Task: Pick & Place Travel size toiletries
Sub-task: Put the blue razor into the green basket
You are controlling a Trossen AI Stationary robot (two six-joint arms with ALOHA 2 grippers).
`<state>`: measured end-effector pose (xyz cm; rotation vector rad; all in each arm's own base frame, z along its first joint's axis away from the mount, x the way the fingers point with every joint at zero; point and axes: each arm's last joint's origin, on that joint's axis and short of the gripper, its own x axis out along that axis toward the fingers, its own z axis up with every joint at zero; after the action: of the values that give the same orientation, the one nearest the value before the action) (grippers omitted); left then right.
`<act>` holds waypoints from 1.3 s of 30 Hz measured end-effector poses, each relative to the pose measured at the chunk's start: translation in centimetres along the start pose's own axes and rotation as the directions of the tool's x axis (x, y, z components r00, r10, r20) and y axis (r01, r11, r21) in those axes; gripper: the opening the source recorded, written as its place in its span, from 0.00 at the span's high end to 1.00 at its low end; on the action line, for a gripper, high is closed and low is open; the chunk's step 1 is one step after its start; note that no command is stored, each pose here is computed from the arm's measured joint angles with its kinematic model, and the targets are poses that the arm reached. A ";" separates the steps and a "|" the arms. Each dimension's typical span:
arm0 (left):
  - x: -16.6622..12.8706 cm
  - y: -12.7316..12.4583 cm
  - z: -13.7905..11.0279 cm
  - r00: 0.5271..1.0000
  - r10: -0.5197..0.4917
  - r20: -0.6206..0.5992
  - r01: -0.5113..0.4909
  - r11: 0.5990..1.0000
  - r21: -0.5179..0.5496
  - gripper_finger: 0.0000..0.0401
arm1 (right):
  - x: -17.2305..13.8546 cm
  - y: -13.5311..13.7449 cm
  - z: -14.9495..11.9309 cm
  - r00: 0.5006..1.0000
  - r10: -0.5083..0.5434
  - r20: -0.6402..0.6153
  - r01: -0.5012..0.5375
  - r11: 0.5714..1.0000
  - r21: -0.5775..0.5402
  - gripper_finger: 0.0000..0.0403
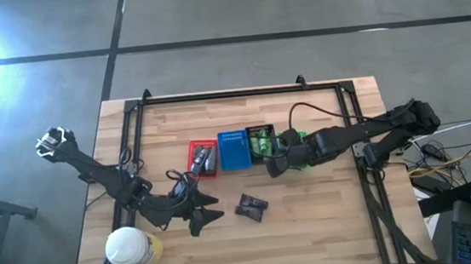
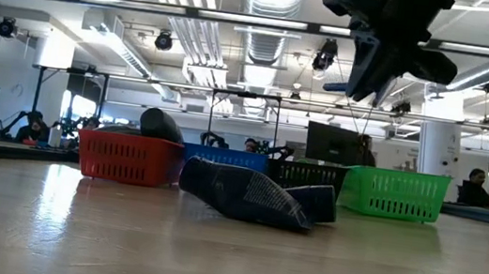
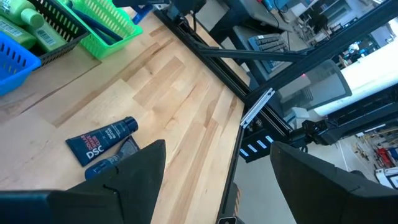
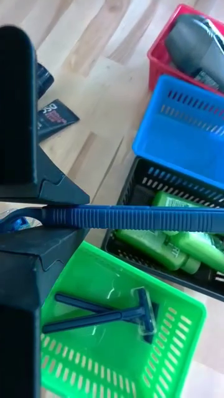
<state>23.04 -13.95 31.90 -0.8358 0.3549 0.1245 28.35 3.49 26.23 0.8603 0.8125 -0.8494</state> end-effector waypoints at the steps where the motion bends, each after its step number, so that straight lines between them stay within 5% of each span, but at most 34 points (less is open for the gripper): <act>1: 0.0 0.0 0.0 1.000 0.000 0.000 0.000 1.000 0.000 0.27 | 0.2 0.0 0.0 1.000 -0.004 -0.005 0.004 1.000 -0.001 0.91; 39: 0.0 0.0 0.0 1.000 0.001 -0.001 -0.001 1.000 0.000 0.27 | 2.4 -2.7 -0.8 0.988 -0.102 -0.114 0.111 0.991 0.077 0.91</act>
<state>23.04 -13.96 31.88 -0.8353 0.3559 0.1246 26.82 2.43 23.10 0.9499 0.9310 -0.9415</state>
